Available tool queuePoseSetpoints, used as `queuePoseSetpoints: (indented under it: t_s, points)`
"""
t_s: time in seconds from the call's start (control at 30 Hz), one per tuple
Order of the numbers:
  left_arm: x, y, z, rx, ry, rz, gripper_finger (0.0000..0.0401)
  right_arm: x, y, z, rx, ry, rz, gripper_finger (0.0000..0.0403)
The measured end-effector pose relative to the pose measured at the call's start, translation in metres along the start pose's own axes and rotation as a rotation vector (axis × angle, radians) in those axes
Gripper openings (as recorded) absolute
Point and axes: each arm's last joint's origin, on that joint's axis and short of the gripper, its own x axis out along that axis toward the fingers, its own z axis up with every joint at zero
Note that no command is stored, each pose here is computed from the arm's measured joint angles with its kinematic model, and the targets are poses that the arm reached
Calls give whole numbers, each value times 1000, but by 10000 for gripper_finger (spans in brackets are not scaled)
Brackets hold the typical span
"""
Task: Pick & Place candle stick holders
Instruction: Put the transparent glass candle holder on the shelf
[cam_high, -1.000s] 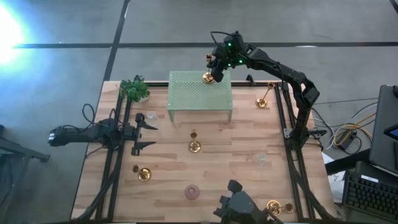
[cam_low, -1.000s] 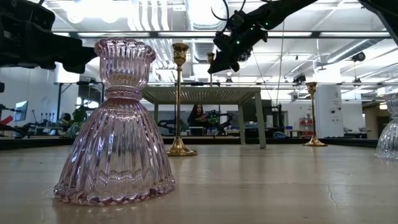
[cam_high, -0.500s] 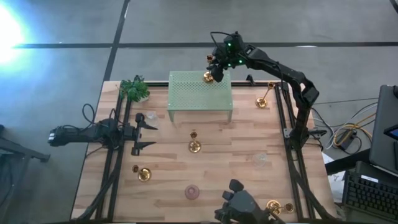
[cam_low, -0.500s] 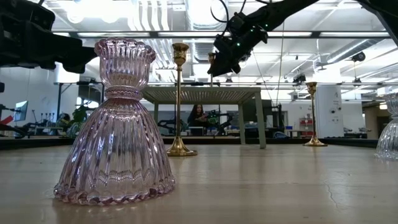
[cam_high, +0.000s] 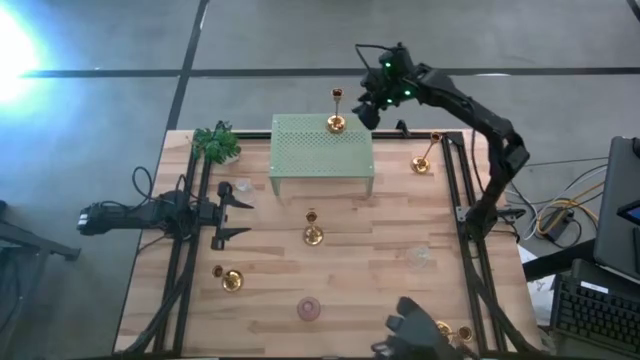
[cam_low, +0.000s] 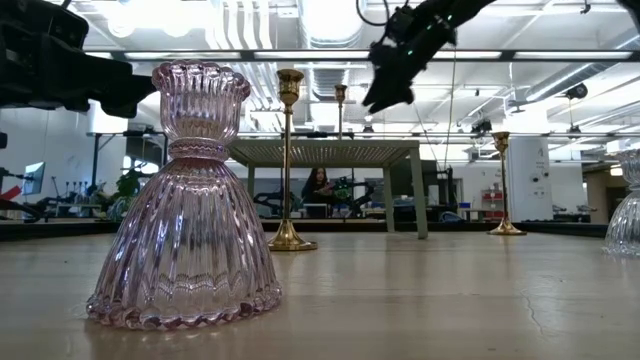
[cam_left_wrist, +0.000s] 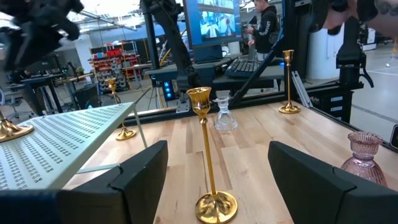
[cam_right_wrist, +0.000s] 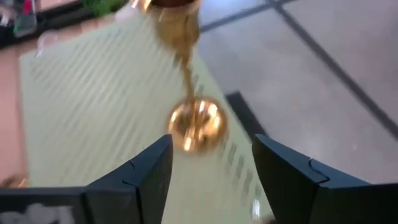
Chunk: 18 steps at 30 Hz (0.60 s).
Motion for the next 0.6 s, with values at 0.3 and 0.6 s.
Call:
queuePoseSetpoints:
  t_s: [0.3, 0.6]
  points:
    - [0, 0, 0, 0, 0, 0, 282, -68, 39, -31, 0, 203, 68, 175]
    - [0, 0, 0, 0, 0, 0, 282, -124, 94, -80, -13, 118, 133, 127]
